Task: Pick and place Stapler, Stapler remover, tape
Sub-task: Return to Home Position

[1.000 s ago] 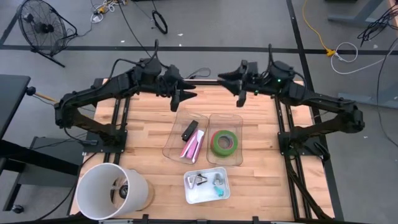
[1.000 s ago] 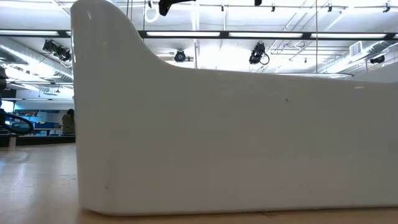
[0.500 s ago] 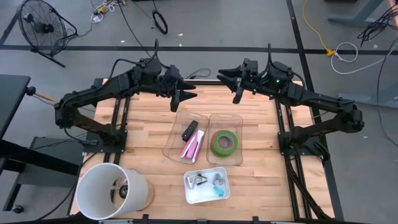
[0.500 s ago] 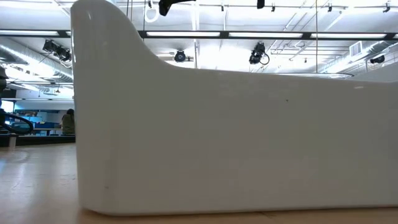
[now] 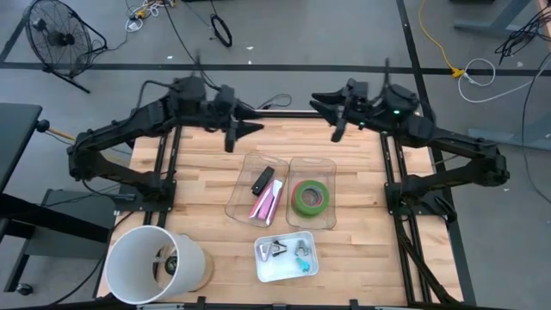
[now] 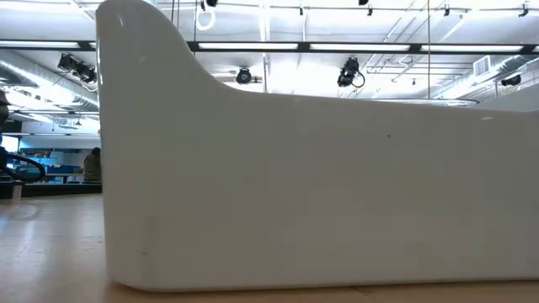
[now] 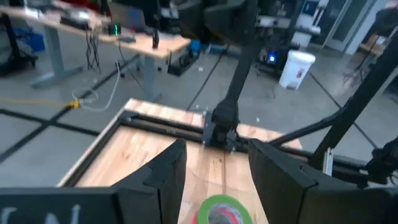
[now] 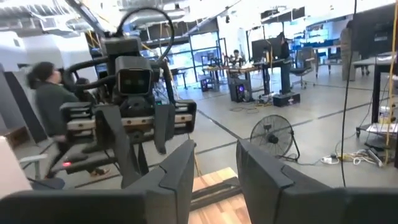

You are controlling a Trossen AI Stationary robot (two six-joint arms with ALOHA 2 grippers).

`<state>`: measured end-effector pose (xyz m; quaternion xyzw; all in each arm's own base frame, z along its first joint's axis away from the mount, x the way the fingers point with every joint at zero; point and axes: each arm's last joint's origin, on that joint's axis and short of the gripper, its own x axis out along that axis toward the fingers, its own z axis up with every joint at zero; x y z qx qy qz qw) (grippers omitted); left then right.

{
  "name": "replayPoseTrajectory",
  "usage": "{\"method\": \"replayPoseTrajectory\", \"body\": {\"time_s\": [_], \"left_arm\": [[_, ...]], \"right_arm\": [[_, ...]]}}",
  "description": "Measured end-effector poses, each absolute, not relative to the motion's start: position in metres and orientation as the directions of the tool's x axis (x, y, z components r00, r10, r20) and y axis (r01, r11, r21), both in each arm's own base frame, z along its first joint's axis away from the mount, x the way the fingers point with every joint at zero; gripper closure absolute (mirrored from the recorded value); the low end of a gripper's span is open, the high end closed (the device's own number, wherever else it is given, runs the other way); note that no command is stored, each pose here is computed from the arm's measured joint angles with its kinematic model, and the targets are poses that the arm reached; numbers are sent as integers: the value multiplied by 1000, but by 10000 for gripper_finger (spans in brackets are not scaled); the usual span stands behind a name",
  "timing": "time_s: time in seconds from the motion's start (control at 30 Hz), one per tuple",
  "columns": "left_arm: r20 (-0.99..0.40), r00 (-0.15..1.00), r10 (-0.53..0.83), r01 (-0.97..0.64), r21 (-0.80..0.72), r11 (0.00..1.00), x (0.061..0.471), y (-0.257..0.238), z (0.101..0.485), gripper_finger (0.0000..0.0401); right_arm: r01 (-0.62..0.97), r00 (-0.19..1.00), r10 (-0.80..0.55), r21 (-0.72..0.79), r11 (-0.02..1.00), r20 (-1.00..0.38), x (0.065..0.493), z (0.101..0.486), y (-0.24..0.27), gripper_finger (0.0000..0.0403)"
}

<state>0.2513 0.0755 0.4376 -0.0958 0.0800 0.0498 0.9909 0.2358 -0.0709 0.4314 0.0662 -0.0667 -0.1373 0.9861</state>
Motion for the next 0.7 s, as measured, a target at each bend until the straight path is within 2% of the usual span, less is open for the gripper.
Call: {"method": "replayPoseTrajectory", "body": {"time_s": [0.17,0.37,0.7], "left_arm": [[-79,995,65,-77,-163,984,224,60,458,224],[-6,1000,-16,15,-147,989,201,34,473,224],[36,993,-111,115,-138,984,187,13,481,224]], "right_arm": [[241,941,-268,146,960,207,207,438,-60,281],[185,925,-219,138,973,310,178,413,-45,281],[193,950,-222,144,971,219,147,337,-36,281]]}}
